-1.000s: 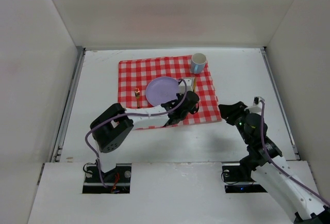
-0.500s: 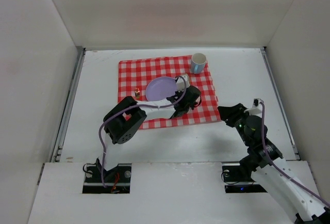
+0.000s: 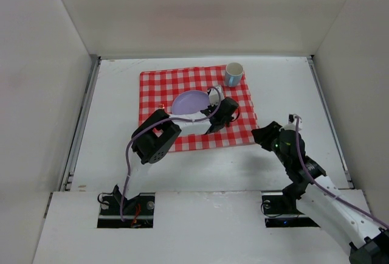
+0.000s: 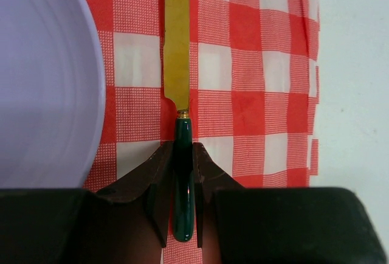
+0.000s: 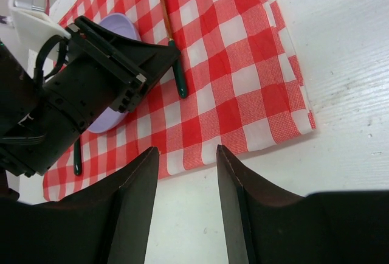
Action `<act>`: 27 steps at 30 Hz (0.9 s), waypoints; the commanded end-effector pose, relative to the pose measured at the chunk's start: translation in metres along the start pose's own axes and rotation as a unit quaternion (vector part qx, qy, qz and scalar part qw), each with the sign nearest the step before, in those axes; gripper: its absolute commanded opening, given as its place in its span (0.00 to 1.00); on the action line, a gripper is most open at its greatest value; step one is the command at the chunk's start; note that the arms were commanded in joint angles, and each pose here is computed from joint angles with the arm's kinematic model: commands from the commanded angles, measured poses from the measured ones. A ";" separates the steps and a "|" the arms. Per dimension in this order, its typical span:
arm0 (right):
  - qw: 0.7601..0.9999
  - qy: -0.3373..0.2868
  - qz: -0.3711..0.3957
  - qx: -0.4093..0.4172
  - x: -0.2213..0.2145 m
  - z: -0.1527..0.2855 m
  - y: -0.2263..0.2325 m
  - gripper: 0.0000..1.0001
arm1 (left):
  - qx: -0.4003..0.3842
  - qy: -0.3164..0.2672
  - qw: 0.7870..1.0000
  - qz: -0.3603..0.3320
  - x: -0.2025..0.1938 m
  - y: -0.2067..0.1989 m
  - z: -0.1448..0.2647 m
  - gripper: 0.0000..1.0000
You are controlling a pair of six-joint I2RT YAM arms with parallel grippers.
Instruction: Set the dinner table for one person
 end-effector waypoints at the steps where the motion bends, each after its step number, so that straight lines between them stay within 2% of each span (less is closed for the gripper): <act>1: 0.999 -0.017 -0.005 0.035 0.015 0.004 0.023 0.49 | -0.010 -0.015 1.000 0.018 0.014 -0.015 0.003 0.06; 6: 0.999 -0.017 -0.003 0.034 0.015 0.003 0.023 0.51 | -0.007 -0.005 1.000 0.017 0.007 -0.011 -0.001 0.10; 12: 1.000 -0.013 -0.001 0.028 0.013 0.000 0.021 0.54 | -0.002 -0.015 1.000 0.012 0.010 -0.006 0.005 0.27; 16: 1.000 -0.010 0.001 0.024 0.013 -0.002 0.023 0.55 | -0.024 -0.026 0.999 -0.001 0.020 -0.015 0.025 0.35; 20: 1.000 -0.019 -0.001 0.021 0.019 -0.003 0.025 0.54 | -0.068 -0.054 0.996 -0.026 0.036 -0.032 0.062 0.44; 22: 1.000 -0.024 -0.001 0.018 0.021 -0.003 0.025 0.49 | -0.097 -0.075 0.992 -0.042 0.047 -0.040 0.085 0.47; 27: 0.999 -0.030 0.005 -0.015 0.021 -0.012 0.017 0.22 | -0.130 -0.114 0.983 -0.066 0.055 -0.034 0.133 0.46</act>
Point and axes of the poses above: each gripper's point midway between its finger pads, its own z axis back along the fingers, its own y axis along the line the jaws close on, x = y × z, the point moved 4 cm from there along z, back along the fingers, and after that the axes turned 4 degrees about -z, right-handed, at the moved point
